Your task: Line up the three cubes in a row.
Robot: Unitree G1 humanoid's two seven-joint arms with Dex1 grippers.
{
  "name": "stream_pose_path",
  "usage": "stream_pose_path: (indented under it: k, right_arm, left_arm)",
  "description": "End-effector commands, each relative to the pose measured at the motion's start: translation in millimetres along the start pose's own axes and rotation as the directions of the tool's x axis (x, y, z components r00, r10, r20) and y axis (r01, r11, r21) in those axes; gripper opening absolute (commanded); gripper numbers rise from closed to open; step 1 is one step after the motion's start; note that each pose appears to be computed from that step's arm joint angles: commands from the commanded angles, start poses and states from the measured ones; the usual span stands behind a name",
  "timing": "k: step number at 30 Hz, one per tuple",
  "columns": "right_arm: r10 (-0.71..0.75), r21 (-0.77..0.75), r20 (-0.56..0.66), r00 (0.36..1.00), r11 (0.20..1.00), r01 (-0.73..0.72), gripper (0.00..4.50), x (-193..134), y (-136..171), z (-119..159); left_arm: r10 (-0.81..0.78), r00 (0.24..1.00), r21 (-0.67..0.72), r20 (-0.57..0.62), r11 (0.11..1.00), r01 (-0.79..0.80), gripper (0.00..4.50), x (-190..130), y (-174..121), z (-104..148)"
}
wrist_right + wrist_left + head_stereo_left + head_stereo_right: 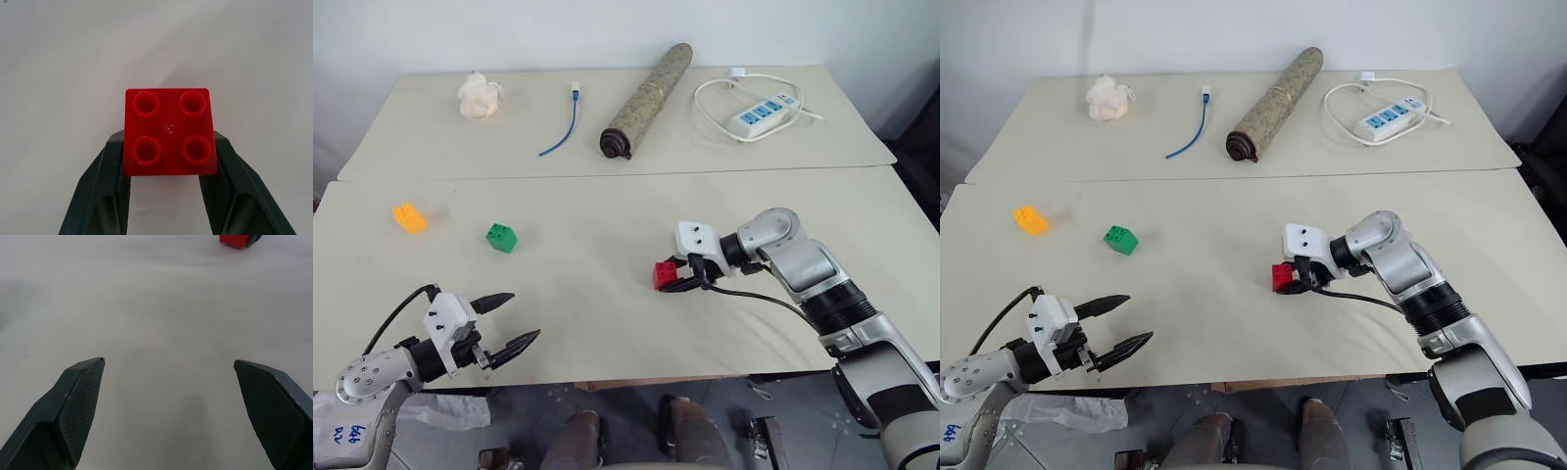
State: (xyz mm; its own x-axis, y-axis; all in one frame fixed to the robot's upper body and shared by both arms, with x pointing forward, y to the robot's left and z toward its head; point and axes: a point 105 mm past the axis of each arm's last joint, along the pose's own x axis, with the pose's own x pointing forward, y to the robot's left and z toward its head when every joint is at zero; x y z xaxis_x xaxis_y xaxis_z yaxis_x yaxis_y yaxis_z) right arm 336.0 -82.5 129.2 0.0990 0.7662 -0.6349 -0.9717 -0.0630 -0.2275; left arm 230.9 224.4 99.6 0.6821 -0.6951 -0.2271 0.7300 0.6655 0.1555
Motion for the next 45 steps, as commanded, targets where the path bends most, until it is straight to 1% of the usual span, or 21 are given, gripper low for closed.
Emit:
stream_pose_path:
  k: [1,6,8,10,13,14,15,16,17,18,20,22,24,25,27,31,34,36,39,42,45]
  right_arm:
    - [0.009,-0.027,0.003,1.0,1.0,-0.009,2.79,2,-1,3]
    - [-0.047,-0.039,0.048,0.998,0.998,0.049,4.48,-2,-9,6]
    - [-0.073,-0.076,0.119,0.99,0.994,0.082,4.48,-15,-13,10]
    - [-0.076,-0.107,0.226,0.971,0.989,0.102,4.48,-30,-13,15]
    - [-0.082,-0.13,0.36,0.929,0.982,0.137,4.48,-48,-8,21]
    - [-0.079,-0.113,0.507,0.858,0.981,0.157,4.48,-61,-2,34]
    - [-0.125,-0.048,0.625,0.771,0.979,0.198,4.48,-76,0,43]
    - [-0.158,0.002,0.693,0.703,0.976,0.218,4.48,-87,2,47]
    - [-0.182,0.037,0.725,0.664,0.973,0.226,4.48,-93,3,49]
    - [-0.185,0.051,0.707,0.683,0.976,0.211,4.48,-92,6,45]
    - [-0.165,0.002,0.688,0.707,0.974,0.226,4.48,-84,21,32]
    - [-0.129,-0.065,0.711,0.691,0.966,0.248,4.48,-76,43,16]
    - [-0.101,-0.126,0.684,0.722,0.959,0.254,4.48,-66,59,-4]
    - [-0.105,-0.12,0.674,0.732,0.961,0.249,4.48,-63,62,-10]
    - [-0.163,-0.082,0.683,0.712,0.952,0.296,4.48,-64,57,-14]
    - [-0.225,-0.053,0.662,0.715,0.938,0.343,4.48,-71,56,-23]
    - [-0.249,-0.039,0.652,0.716,0.932,0.359,4.48,-76,54,-25]
    - [-0.257,-0.036,0.648,0.717,0.93,0.366,4.48,-78,53,-26]
    - [-0.264,-0.037,0.639,0.722,0.927,0.372,4.48,-81,50,-25]
    - [-0.269,-0.035,0.631,0.728,0.927,0.373,4.48,-82,50,-25]
    - [-0.271,-0.033,0.627,0.731,0.928,0.372,4.48,-82,50,-24]
  left_arm:
    - [0.011,1.0,0.025,0.0,1.0,-0.011,4.5,-7,4,7]
    - [0.036,0.999,0.04,-0.022,0.999,-0.035,4.5,-18,12,11]
    - [0.111,0.994,0.053,0.019,0.992,-0.112,4.5,-28,22,15]
    - [0.212,0.975,0.045,0.069,0.976,-0.215,4.5,-41,32,19]
    - [0.339,0.937,0.012,0.086,0.94,-0.342,4.5,-62,44,15]
    - [0.408,0.909,-0.019,0.083,0.913,-0.408,4.5,-75,49,8]
    - [0.498,0.864,-0.061,0.068,0.867,-0.495,4.5,-94,56,-2]
    - [0.559,0.827,-0.089,0.056,0.828,-0.554,4.5,-108,59,-10]
    - [0.593,0.803,-0.105,0.048,0.803,-0.587,4.5,-116,60,-14]
    - [0.619,0.785,-0.118,0.033,0.782,-0.611,4.5,-124,61,-21]
    - [0.67,0.743,-0.175,0.012,0.732,-0.658,4.5,-139,61,-33]
    - [0.708,0.707,-0.215,-0.012,0.688,-0.693,4.5,-150,60,-45]
    - [0.696,0.718,-0.232,-0.009,0.697,-0.679,4.5,-146,57,-45]
    - [0.688,0.726,-0.239,-0.002,0.704,-0.668,4.5,-143,56,-44]
    - [0.669,0.743,-0.252,0.018,0.722,-0.644,4.5,-135,54,-41]
    - [0.564,0.818,-0.25,0.113,0.813,-0.526,4.5,-86,58,-12]
    - [0.545,0.832,-0.226,0.109,0.828,-0.513,4.5,-57,71,-1]
    - [0.569,0.818,-0.207,0.088,0.813,-0.544,4.5,-45,84,2]
    - [0.582,0.807,-0.22,0.104,0.805,-0.552,4.5,-21,101,11]
    - [0.543,0.834,-0.203,0.097,0.831,-0.517,4.5,12,108,16]
    - [0.523,0.848,-0.2,0.089,0.843,-0.499,4.5,29,113,17]
